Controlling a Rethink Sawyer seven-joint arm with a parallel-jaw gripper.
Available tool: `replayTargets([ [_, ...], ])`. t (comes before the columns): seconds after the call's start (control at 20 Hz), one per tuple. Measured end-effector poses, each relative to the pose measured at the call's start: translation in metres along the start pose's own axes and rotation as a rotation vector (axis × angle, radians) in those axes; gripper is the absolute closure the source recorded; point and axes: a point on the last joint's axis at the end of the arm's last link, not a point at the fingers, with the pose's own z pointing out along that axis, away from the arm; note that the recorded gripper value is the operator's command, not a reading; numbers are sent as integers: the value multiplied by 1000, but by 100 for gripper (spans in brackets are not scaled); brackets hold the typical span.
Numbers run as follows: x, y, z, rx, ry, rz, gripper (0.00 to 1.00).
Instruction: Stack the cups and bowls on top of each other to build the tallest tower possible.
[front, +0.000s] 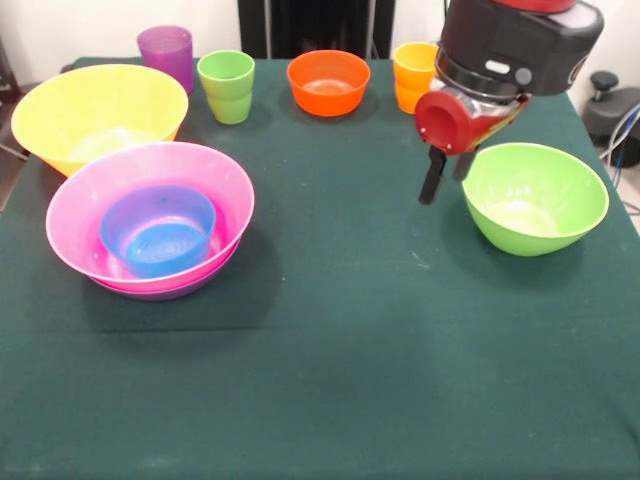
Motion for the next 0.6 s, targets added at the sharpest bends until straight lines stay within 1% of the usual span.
replayTargets([
  [0.25,-3,1,10,5,-9,3,0],
  [0.5,-3,3,10,-8,-2,5,0],
  [0.6,-3,4,6,-12,3,7,0],
])
